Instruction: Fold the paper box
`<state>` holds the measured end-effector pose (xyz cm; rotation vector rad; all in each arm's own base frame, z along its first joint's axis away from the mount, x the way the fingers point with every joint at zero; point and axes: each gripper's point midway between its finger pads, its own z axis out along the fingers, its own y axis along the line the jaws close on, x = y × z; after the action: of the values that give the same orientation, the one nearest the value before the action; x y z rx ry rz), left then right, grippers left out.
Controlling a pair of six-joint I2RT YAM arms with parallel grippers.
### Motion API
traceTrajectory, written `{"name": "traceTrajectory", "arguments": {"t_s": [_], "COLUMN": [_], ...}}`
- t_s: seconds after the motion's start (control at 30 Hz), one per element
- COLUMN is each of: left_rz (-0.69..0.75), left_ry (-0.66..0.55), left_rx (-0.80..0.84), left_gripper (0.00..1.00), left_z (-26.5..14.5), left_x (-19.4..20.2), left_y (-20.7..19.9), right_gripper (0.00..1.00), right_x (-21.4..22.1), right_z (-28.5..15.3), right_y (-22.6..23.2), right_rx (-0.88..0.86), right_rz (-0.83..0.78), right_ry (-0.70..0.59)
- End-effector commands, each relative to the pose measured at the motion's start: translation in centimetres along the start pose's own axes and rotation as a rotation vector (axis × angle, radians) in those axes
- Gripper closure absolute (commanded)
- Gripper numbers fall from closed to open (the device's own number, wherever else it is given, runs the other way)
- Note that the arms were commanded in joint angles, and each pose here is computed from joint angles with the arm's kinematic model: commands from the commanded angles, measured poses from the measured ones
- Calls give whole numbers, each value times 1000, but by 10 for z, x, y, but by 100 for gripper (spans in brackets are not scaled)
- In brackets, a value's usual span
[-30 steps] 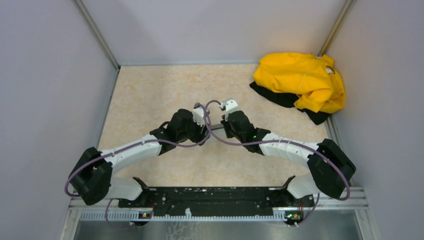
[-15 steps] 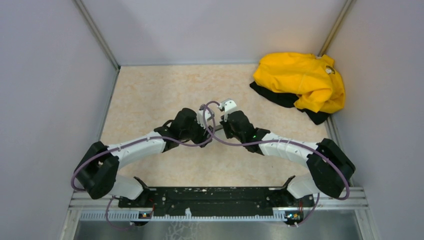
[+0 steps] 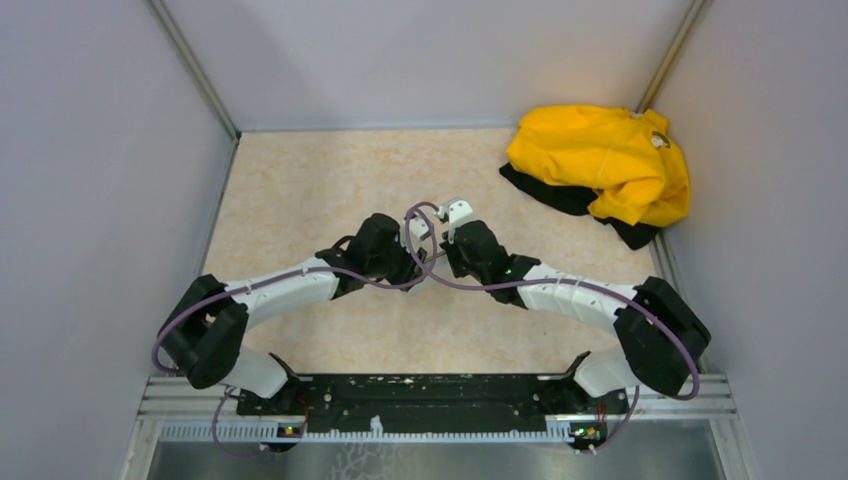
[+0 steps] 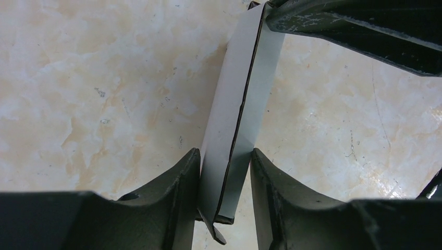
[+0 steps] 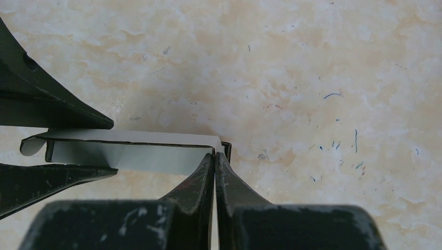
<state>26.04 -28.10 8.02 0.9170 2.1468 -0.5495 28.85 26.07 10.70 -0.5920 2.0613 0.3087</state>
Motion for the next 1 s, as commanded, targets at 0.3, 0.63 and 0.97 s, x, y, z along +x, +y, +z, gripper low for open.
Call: {"name": "traceTrajectory", "arguments": {"t_s": [0.3, 0.63, 0.97], "left_rz": [-1, 3, 5], "left_ry": [-9, 3, 9], "left_rx": [10, 11, 22], "left_gripper": [56, 56, 56], "left_z": [5, 6, 7], "left_x": [-8, -5, -4], "left_y": [-1, -1, -3], "right_gripper": [100, 100, 100], "right_x": [1, -14, -24], "right_z": [-7, -9, -9], "right_y": [-4, -5, -2], "right_rx": [29, 11, -28], "right_rz": [-12, 16, 66], "right_ry": [12, -25, -25]}}
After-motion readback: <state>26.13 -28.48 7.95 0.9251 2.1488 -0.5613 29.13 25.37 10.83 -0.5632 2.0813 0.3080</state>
